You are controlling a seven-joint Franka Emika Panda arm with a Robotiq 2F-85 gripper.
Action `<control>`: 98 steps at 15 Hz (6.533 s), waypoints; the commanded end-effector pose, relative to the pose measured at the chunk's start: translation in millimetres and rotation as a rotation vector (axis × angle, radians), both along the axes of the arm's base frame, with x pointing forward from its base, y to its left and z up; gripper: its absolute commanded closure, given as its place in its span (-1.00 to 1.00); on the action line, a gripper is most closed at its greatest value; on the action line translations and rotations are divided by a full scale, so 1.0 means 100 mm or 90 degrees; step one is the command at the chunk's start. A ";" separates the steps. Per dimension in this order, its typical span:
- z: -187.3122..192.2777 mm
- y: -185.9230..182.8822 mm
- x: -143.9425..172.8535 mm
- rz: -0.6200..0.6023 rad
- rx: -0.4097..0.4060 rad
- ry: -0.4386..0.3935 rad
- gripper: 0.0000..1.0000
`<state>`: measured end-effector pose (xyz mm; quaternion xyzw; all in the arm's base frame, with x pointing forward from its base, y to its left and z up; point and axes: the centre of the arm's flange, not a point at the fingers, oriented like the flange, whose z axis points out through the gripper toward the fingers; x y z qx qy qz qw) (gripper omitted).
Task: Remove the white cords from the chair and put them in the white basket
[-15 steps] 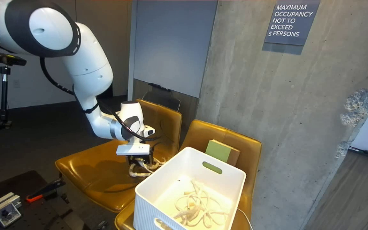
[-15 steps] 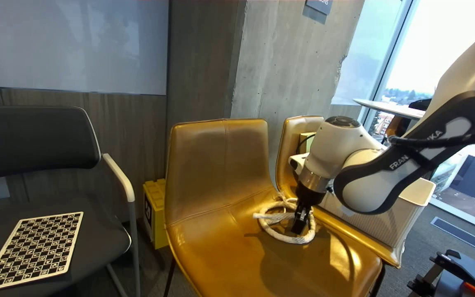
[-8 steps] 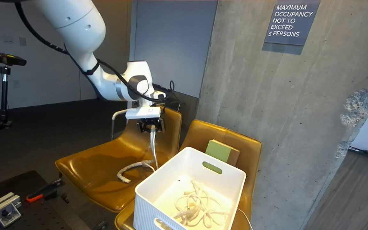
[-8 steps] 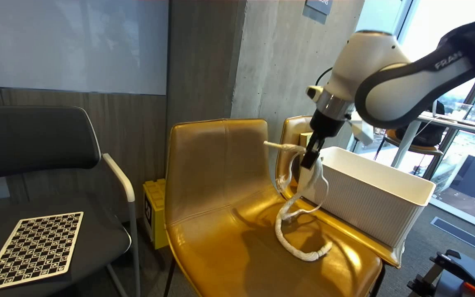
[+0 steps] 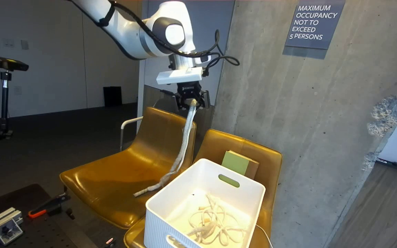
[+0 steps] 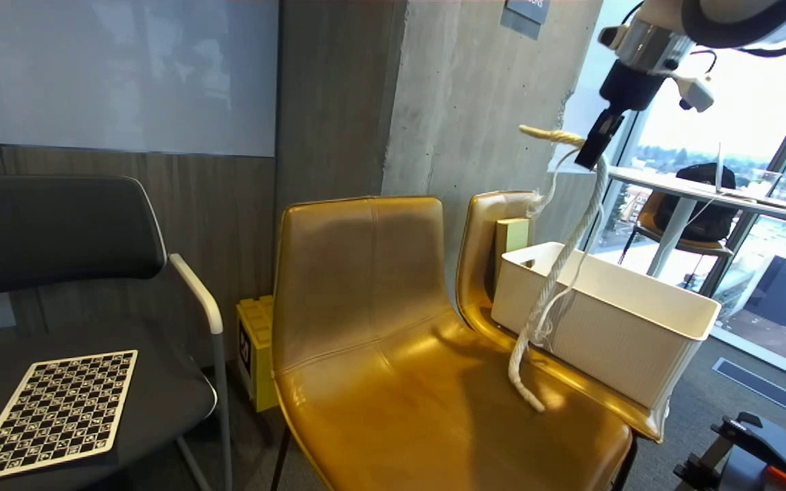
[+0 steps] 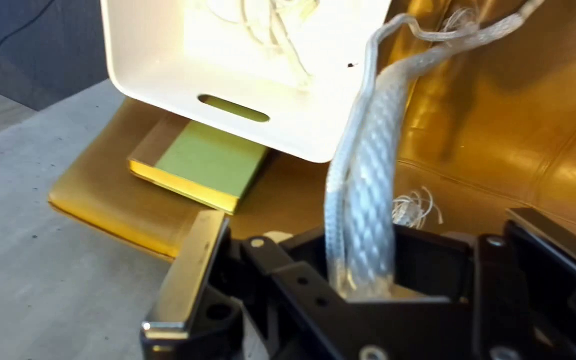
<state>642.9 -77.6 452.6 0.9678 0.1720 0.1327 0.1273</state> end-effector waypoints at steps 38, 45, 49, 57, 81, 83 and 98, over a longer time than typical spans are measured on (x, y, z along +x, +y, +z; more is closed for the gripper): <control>-0.05 -0.22 -0.43 0.233 -0.002 0.051 -1.00; -0.56 0.97 -0.51 0.448 -0.093 0.139 -1.00; -1.05 1.50 -0.60 0.567 -0.168 0.180 -1.00; -1.93 1.50 -0.35 0.724 -0.364 0.240 -1.00; -2.78 0.86 -0.24 0.650 -0.428 0.287 0.90; -2.66 0.83 -0.29 0.628 -0.398 0.281 1.00; -0.24 -0.28 -0.19 0.403 -0.101 0.072 0.96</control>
